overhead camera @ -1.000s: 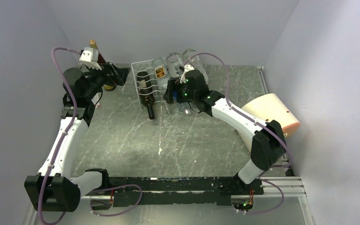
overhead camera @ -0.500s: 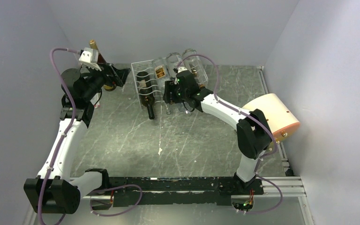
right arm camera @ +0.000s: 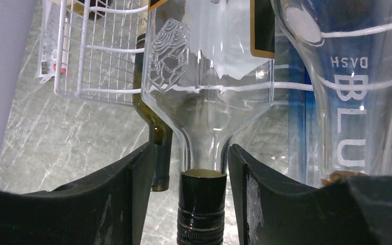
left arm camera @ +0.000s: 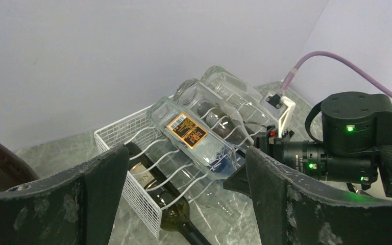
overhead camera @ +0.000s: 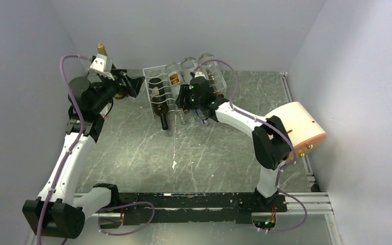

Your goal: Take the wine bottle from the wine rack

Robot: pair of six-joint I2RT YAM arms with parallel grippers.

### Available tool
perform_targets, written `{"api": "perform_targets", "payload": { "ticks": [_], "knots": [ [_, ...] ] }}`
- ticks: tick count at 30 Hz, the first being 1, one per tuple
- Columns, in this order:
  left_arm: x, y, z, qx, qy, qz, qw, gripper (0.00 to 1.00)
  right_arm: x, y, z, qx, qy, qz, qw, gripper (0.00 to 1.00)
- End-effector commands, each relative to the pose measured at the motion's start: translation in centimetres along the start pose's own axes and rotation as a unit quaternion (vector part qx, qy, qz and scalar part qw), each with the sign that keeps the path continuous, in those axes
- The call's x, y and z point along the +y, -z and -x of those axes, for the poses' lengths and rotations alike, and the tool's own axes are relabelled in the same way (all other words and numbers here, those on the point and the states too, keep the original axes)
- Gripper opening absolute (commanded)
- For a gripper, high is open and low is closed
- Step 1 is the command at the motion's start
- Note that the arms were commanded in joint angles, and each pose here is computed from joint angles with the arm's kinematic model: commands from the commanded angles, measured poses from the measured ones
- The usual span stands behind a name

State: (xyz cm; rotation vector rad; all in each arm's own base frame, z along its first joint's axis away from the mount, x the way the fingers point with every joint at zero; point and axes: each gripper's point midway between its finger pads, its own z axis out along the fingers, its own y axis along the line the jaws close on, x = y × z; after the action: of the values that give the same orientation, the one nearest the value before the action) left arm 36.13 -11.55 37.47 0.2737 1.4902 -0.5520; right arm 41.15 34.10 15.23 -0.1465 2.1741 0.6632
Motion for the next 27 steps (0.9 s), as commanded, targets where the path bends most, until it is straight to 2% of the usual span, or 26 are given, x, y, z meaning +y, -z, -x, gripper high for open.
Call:
{"api": "perform_targets", "payload": {
  "ticks": [1,4,7,12,19,27],
  "knots": [
    [-0.5,0.5,2.3,-0.028,-0.034,0.008,0.999,0.87,0.5,-1.0,0.9,-0.023,-0.019,0.005,1.000,0.58],
    [-0.8,0.5,2.2,-0.029,-0.034,0.002,0.999,0.87,0.2,-1.2,0.6,-0.031,-0.025,0.006,0.999,0.56],
    [-0.9,0.4,2.1,-0.029,-0.035,-0.001,0.999,0.86,0.2,-1.3,0.8,-0.036,-0.023,0.007,0.999,0.43],
    [-0.7,0.2,1.9,-0.027,-0.035,0.003,0.999,0.86,0.9,-0.5,1.9,-0.053,-0.035,0.021,0.998,0.32],
    [-0.1,0.1,1.6,-0.029,-0.032,0.021,0.999,0.85,3.9,3.9,5.3,-0.101,-0.115,0.132,0.979,0.02],
    [-0.2,-0.6,0.7,-0.021,-0.030,0.014,0.999,0.84,5.5,6.1,5.8,-0.098,-0.182,0.215,0.954,0.00]
  ]
}}
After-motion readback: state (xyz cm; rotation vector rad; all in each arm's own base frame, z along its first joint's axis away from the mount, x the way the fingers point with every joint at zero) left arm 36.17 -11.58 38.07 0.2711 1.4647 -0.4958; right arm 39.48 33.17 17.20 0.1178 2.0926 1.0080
